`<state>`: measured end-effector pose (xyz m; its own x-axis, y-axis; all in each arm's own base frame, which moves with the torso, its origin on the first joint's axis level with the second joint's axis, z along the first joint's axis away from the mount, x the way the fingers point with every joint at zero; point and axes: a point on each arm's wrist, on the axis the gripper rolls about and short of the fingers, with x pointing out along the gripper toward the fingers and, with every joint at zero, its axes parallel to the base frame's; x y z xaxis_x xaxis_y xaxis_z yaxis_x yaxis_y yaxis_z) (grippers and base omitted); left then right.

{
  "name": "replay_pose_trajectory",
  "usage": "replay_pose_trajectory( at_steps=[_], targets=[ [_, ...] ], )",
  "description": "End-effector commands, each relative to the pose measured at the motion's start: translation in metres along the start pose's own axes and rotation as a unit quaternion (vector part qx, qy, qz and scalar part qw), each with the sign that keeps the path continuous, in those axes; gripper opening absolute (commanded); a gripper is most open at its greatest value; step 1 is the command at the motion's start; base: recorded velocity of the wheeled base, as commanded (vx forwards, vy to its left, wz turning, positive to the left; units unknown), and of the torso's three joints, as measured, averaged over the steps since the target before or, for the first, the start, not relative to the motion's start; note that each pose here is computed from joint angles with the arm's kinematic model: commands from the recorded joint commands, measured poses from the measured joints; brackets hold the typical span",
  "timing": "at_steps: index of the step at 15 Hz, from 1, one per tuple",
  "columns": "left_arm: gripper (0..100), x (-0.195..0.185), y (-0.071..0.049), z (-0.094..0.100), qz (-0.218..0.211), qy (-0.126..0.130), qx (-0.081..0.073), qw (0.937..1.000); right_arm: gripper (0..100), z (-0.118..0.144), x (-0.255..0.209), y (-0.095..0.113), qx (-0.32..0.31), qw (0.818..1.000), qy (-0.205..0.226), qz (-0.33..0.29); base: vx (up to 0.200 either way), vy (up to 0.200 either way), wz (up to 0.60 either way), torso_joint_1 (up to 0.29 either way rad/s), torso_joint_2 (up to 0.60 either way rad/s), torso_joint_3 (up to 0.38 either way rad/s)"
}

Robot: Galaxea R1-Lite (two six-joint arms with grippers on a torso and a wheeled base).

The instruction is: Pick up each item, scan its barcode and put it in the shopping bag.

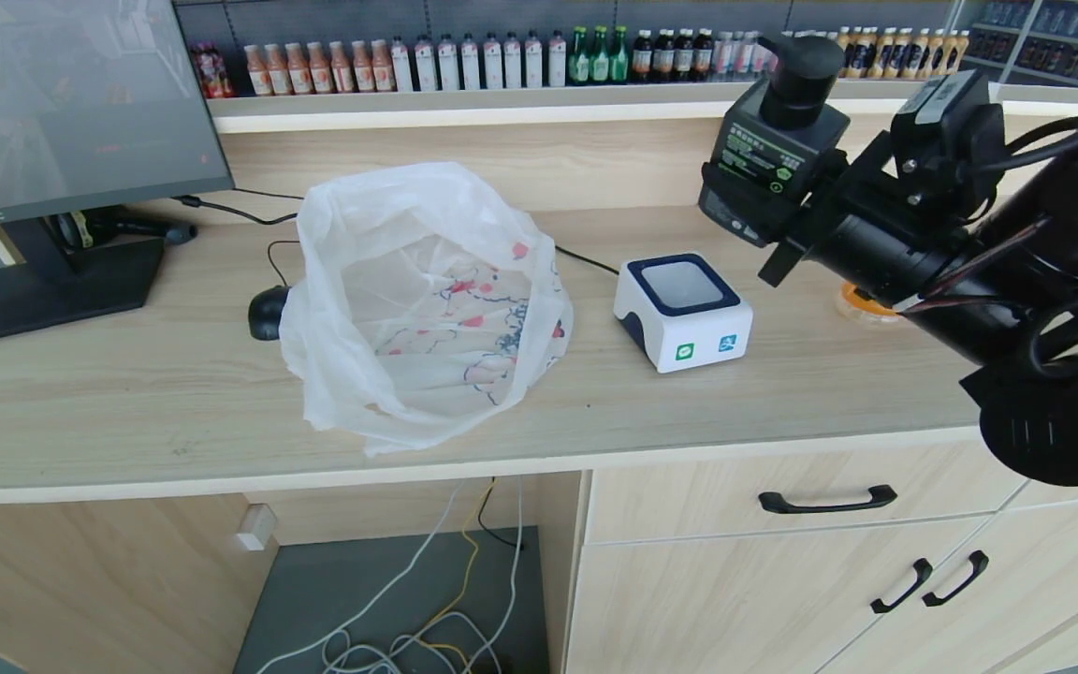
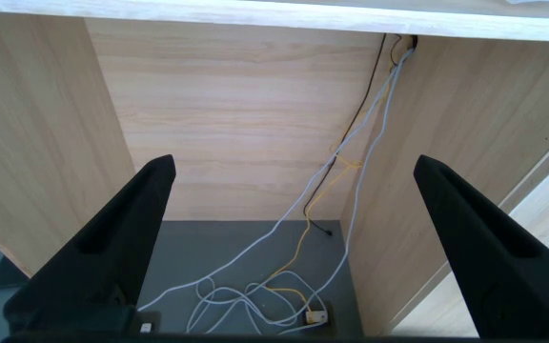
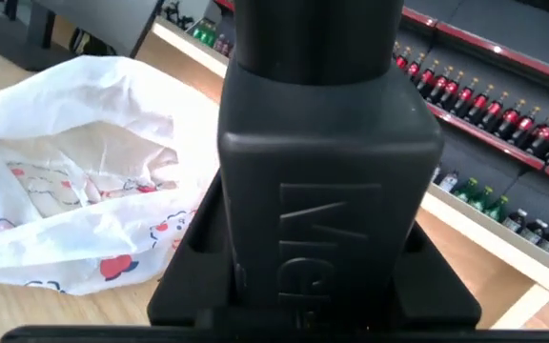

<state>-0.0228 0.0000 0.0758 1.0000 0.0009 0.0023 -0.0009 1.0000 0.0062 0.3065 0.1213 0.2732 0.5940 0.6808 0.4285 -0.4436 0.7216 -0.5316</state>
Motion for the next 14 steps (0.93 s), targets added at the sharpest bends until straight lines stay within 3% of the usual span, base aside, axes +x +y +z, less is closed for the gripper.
replay_pose_trajectory(
  at_steps=[1, 2, 7, 14],
  targets=[
    [100, 0.0, 0.0, 0.0, 0.0, 0.0, 0.001, 1.0, 0, 0.007, -0.005, 0.0, 0.009, 1.0, -0.005, -0.019, 0.0, 0.0, 0.0, 0.0, 0.0, 0.0],
    [100, 0.0, 0.0, 0.0, 0.0, 0.0, 0.0, 1.0, 0, -0.001, -0.011, 0.004, 0.041, 0.997, 0.001, -0.061, 0.0, 0.0, 0.0, 0.0, 0.0, 0.0],
    [100, 0.0, 0.0, 0.0, 0.0, 0.0, 0.0, 1.0, 0, -0.027, -0.027, 0.018, 0.119, 0.98, 0.019, -0.157, 0.0, 0.0, 0.0, 0.0, 0.0, 0.0],
    [100, 0.0, 0.0, 0.0, 0.0, 0.0, -0.002, 1.0, 0, -0.021, -0.026, 0.015, 0.127, 0.968, 0.021, -0.215, 0.0, 0.0, 0.0, 0.0, 0.0, 0.0]
  ],
)
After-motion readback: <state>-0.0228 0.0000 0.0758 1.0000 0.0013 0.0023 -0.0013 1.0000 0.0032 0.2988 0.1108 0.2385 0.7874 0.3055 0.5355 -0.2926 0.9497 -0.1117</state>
